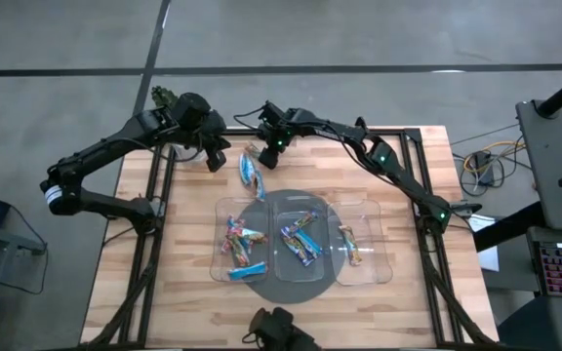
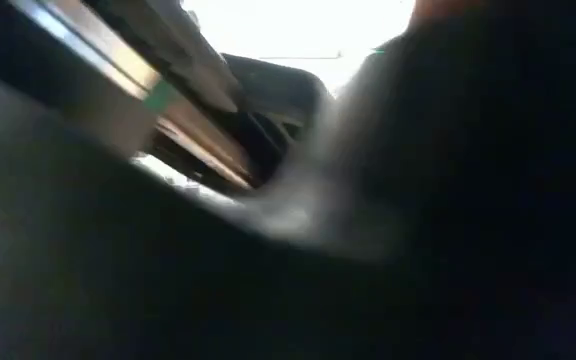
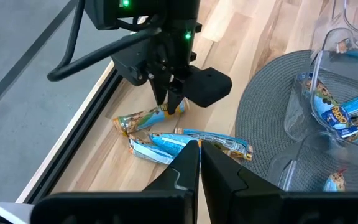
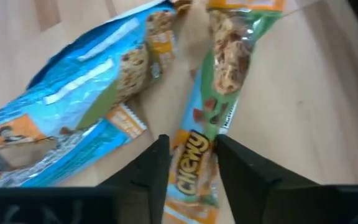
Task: Pick and place Granola Bars by type
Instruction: Put the yellow granola bar into the right transparent bin
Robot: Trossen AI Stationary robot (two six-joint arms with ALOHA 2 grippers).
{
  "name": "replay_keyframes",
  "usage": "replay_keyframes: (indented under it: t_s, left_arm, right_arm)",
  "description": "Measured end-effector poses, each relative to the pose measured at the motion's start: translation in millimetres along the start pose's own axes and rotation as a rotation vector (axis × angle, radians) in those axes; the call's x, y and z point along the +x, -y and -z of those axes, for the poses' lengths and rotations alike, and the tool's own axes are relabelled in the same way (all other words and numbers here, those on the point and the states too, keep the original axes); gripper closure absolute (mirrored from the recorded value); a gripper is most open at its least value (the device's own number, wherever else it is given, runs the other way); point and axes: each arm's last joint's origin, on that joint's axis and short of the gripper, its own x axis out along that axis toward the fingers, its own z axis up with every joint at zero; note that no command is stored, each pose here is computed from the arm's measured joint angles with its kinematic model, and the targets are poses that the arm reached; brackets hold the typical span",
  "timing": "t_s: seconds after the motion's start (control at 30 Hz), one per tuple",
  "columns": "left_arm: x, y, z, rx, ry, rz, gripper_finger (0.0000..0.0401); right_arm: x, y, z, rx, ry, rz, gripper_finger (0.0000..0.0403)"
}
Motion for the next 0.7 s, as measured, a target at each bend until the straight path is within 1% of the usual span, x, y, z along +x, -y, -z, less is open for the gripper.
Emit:
replay_keyframes:
  t_s: [0.1,0.2,0.33,0.57,0.7]
  left_arm:
    - [0.1,0.0,0.0,-0.003,0.0,0.0,0.0401]
    - [0.1,0.0,0.0,-0.016,0.0,0.0,0.0401]
    - [0.0,-0.1,0.0,-0.031,0.0,0.0,0.0401]
    - [0.0,-0.1,0.0,-0.032,0.0,0.0,0.0401]
    - [0.0,-0.1,0.0,-0.012,0.0,0.0,0.0401]
  right_arm:
    - [0.4,-1.5,-2.1,-0.011,0.02,-0.015,0.032]
    - [-0.5,-1.9,-2.7,-0.013,0.022,-0.016,0.033]
    - [-0.5,-1.9,-2.8,-0.011,0.022,-0.016,0.0332]
    - [-0.9,-1.8,-3.3,0.029,0.024,-0.009,0.0332]
    - [-6.4,-0.9,-4.0,0.054,0.022,0.005,0.0311]
